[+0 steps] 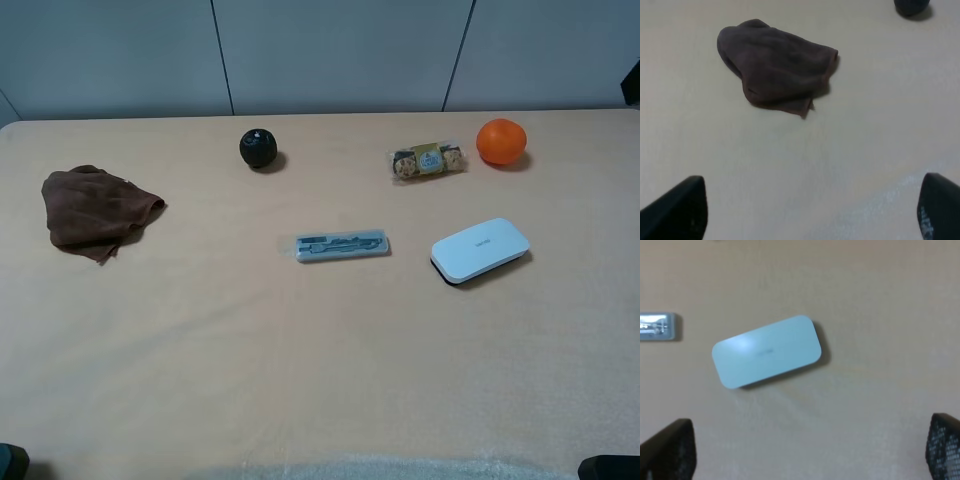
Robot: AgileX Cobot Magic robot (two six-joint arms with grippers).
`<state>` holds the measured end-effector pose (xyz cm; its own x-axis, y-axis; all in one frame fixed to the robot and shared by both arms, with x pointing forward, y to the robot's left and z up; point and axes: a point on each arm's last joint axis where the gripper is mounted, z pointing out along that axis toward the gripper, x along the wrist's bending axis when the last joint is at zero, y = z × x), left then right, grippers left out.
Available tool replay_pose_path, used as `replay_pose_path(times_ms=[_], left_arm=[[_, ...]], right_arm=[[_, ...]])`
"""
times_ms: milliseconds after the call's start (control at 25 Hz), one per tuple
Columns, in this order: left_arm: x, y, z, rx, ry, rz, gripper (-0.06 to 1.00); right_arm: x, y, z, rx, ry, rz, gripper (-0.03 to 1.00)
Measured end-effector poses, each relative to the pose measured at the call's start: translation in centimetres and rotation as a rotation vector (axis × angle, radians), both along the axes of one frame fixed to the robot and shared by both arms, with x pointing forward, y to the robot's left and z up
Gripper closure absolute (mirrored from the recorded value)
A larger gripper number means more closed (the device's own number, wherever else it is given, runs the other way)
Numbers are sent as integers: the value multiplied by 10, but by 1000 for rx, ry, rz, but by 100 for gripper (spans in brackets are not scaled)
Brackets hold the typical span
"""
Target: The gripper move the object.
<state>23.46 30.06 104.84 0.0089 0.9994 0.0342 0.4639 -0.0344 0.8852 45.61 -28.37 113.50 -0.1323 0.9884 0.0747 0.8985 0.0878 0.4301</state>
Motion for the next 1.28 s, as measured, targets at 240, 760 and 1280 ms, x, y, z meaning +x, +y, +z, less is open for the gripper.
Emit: replay_pose_path(times_ms=[240, 760, 1280], left_arm=[[0, 0, 0, 0, 0, 0, 10], [0, 0, 0, 0, 0, 0, 10], [0, 0, 0, 0, 0, 0, 10]], right_arm=[[-63, -2, 14, 0, -133, -5, 27], [-176, -5, -9, 40, -375, -62, 27], [-215, -9, -79, 43, -575, -113, 27]])
